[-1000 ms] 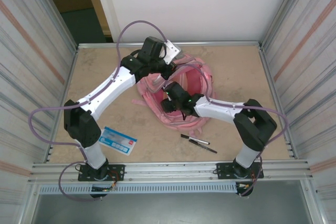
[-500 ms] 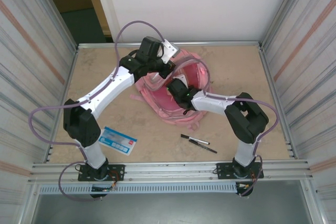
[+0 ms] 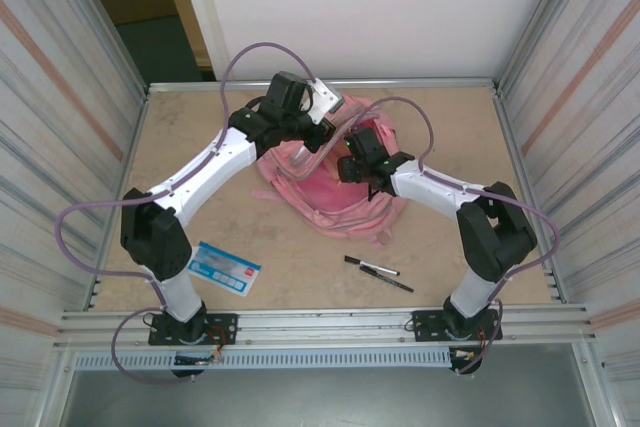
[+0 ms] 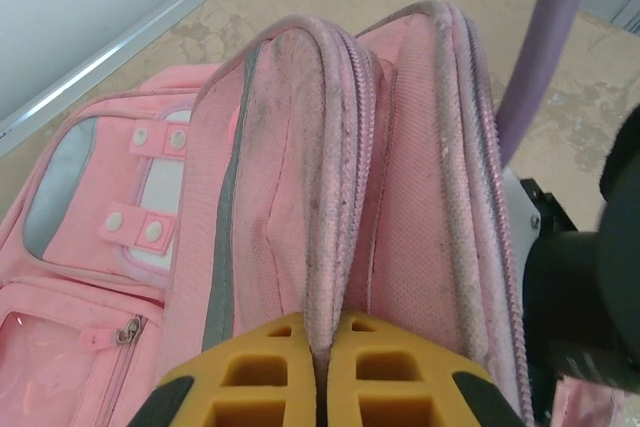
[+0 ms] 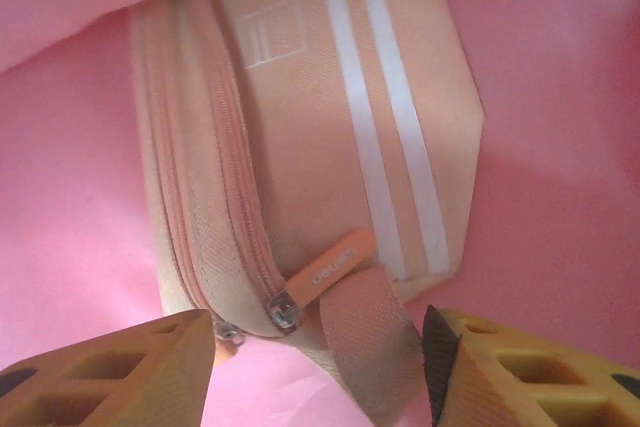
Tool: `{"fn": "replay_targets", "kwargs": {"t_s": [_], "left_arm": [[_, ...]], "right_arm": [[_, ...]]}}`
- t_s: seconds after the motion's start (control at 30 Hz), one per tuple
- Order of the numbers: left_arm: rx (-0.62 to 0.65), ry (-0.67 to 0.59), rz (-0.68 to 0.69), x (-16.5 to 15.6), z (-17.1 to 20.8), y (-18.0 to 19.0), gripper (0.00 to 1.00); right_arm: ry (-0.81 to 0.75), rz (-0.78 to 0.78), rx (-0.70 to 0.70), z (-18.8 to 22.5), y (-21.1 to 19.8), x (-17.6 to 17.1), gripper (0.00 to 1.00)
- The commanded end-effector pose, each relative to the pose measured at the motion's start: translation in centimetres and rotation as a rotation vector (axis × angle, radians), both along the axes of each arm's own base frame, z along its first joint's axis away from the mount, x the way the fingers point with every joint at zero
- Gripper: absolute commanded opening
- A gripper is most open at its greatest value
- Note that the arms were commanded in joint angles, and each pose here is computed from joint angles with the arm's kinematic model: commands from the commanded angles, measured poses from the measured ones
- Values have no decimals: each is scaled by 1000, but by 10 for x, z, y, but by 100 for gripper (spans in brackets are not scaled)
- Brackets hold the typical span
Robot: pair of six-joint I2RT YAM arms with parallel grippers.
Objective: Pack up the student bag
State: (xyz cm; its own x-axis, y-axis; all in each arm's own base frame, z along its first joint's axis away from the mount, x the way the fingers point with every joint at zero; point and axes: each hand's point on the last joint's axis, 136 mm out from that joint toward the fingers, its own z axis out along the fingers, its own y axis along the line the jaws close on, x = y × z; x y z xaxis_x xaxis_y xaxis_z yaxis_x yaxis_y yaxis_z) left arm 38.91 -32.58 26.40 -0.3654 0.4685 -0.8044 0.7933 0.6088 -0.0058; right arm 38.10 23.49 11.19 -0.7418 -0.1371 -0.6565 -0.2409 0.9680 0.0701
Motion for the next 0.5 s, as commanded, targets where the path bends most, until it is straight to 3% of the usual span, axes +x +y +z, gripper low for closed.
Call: {"fn": "replay_targets", "kwargs": {"t_s": [0.0,0.13,0.33,0.47], "left_arm": [[-100,-76,-53,-13,47,-6,0],[-98,-59,-54,-15,44,-6,0],[-87,-43,-74,-26,40,-1,0],[-72,-31,-85,-37,36,6,0]], "right_arm": [[60,118,77,-10,28,-26,54],[56,94,-51,-38,26,-22,55],[-32,-156,-263,-40,-23,14,55],[-20,-318,-170,-33,-54,31,55]]}}
